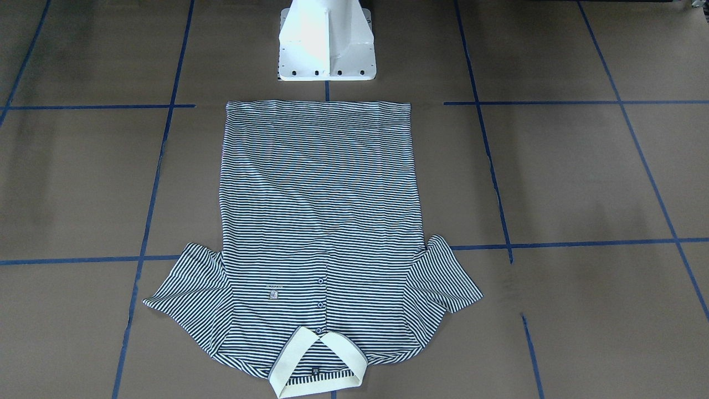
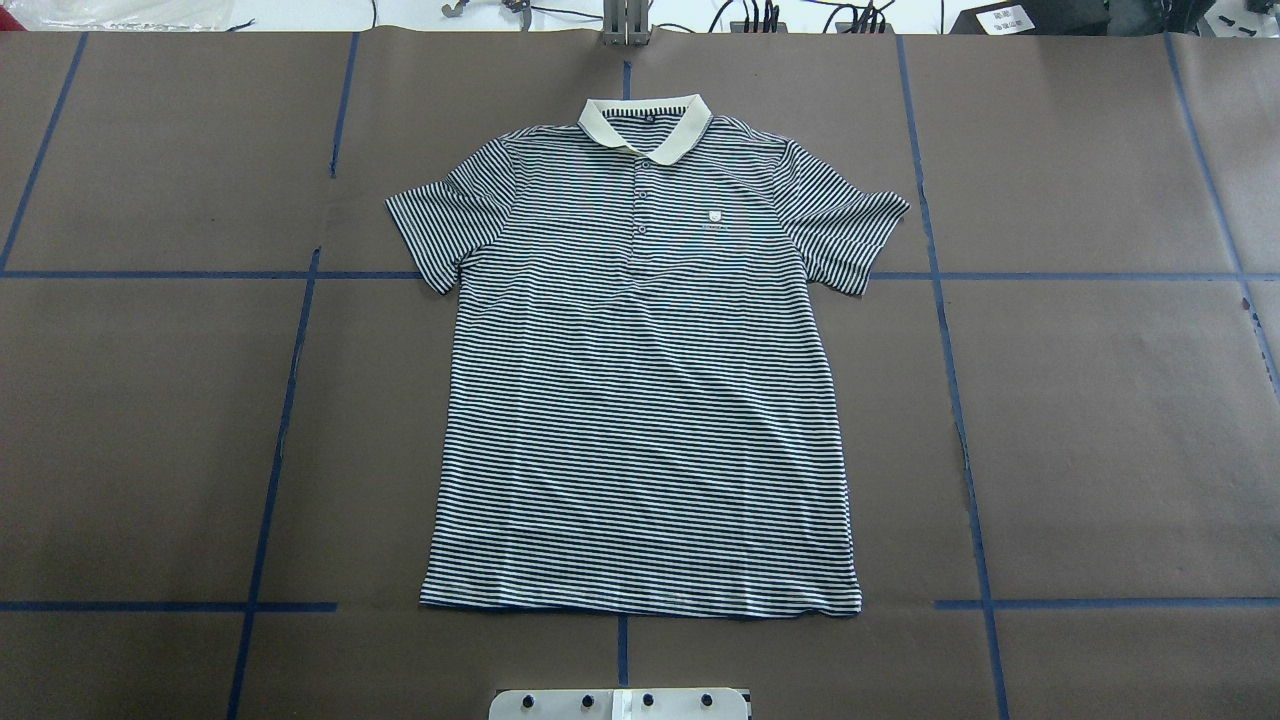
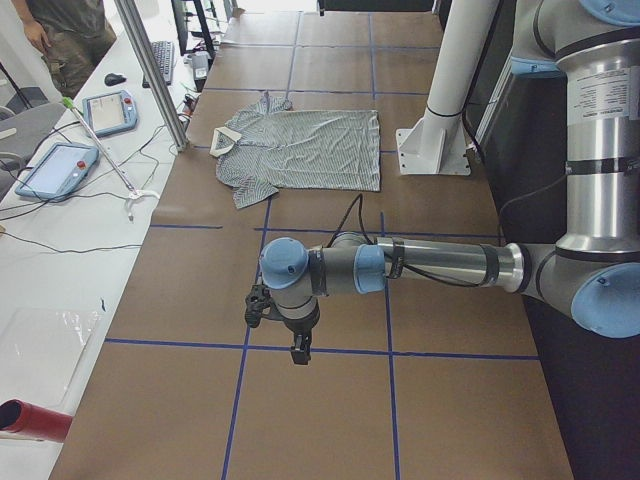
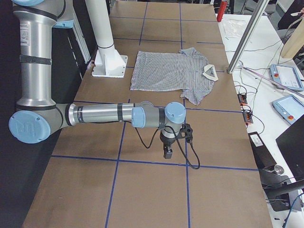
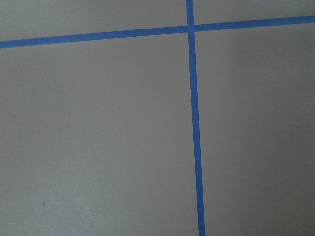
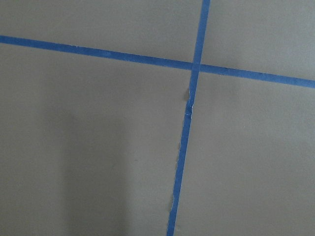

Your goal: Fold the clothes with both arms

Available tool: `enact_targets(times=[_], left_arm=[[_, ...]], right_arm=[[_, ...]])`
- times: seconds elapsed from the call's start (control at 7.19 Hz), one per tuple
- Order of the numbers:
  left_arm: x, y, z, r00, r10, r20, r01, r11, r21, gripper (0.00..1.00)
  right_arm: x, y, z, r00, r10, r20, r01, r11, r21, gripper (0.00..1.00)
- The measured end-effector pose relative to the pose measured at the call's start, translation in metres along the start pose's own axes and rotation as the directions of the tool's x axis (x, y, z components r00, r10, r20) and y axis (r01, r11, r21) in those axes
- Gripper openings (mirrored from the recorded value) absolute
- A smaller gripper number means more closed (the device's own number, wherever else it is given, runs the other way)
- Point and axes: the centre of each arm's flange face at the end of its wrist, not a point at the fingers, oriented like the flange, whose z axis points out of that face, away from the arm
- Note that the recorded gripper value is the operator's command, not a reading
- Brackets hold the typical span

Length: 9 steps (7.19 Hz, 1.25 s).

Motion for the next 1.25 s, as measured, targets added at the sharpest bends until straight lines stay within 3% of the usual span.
enact_targets(times=[0.83, 1.11, 1.25], left_arm=[[0.001, -0.006, 0.0, 1.0, 0.015, -0.006, -0.015, 1.0, 0.015, 1.0], [0.007, -0.012, -0.005, 0.999, 0.043, -0.02, -0.042, 0.998, 0.046, 1.0], [0.013, -0.016, -0.008, 0.996, 0.073, -0.056, -0.068, 0.994, 0.081, 1.0]], right_arm=[[-0.011, 0.002, -0.001, 0.999, -0.011, 0.045, 0.011, 1.0, 0.003, 1.0], [-0.035, -0.009, 0.007, 0.993, -0.108, 0.046, 0.106, 0.994, 0.032, 1.0], [-0.056, -0.028, 0.016, 0.987, -0.156, 0.049, 0.153, 0.986, 0.063, 1.0]])
